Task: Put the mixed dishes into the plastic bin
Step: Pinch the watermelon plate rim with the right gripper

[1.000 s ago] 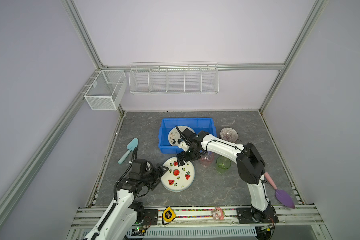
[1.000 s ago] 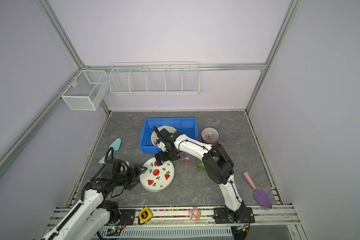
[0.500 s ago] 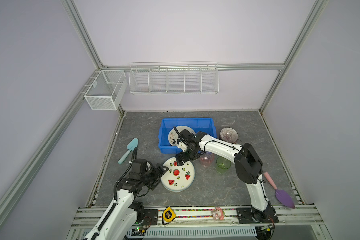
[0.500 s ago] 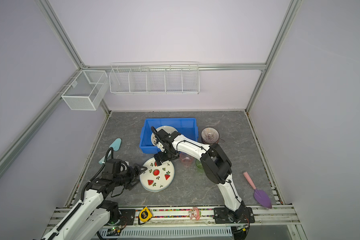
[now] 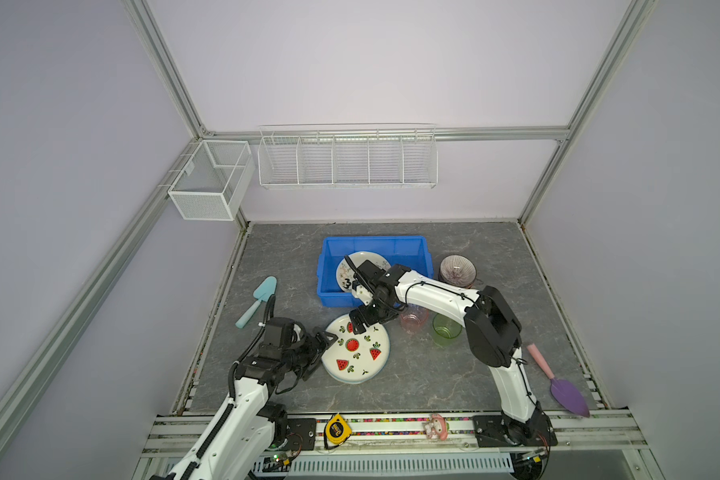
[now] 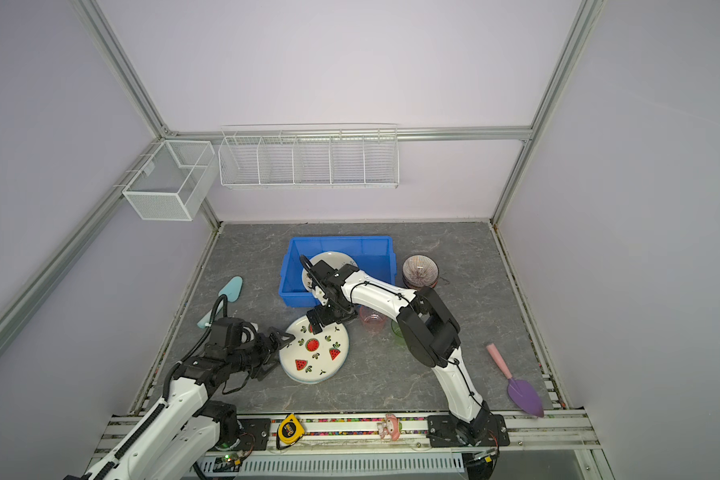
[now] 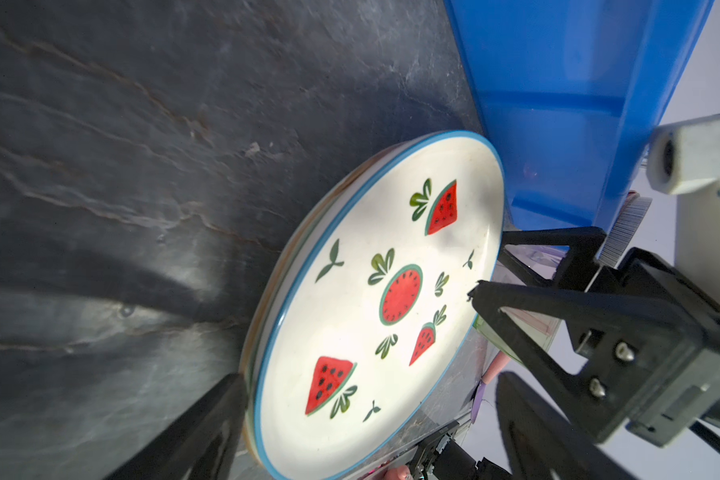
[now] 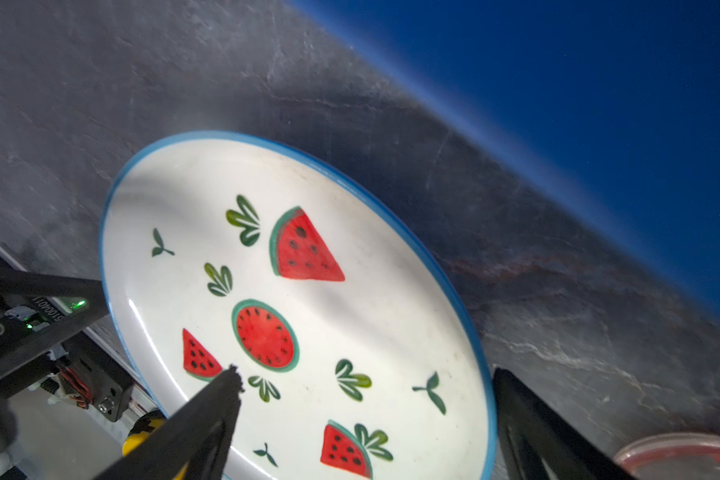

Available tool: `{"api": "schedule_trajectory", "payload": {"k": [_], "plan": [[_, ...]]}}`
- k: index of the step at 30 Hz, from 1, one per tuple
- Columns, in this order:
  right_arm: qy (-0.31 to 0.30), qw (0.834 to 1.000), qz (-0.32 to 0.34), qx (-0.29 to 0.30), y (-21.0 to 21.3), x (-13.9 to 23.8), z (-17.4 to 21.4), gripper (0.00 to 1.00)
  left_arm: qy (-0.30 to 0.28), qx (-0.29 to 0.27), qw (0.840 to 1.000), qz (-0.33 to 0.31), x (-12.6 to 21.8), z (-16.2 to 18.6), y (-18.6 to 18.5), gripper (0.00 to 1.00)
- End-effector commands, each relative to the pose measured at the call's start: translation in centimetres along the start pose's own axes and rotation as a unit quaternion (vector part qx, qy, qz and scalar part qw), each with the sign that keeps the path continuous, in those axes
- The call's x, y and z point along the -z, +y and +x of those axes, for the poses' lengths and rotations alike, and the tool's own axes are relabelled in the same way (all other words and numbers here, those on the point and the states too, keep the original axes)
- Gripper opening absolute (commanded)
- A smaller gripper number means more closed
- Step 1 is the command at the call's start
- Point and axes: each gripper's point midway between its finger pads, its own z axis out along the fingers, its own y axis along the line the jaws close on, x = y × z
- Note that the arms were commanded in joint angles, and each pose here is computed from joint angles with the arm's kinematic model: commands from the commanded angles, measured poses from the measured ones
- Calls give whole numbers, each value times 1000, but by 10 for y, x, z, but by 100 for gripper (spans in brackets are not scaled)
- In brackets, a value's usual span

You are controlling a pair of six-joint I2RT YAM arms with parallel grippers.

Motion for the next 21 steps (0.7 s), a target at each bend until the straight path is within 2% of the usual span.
{"api": "schedule_trajectory", "payload": {"k": [1, 12, 21], "plan": [[13, 1000, -27, -5, 13, -3, 5, 96, 7, -7, 1000, 3, -4, 2, 0, 94], [12, 998, -62, -10, 27, 0, 2, 96, 1, -18, 999, 27, 4, -2, -19, 92], [17, 997, -75, -16, 28, -5, 3, 96, -4, -23, 999, 40, 10, -4, -31, 84]]}}
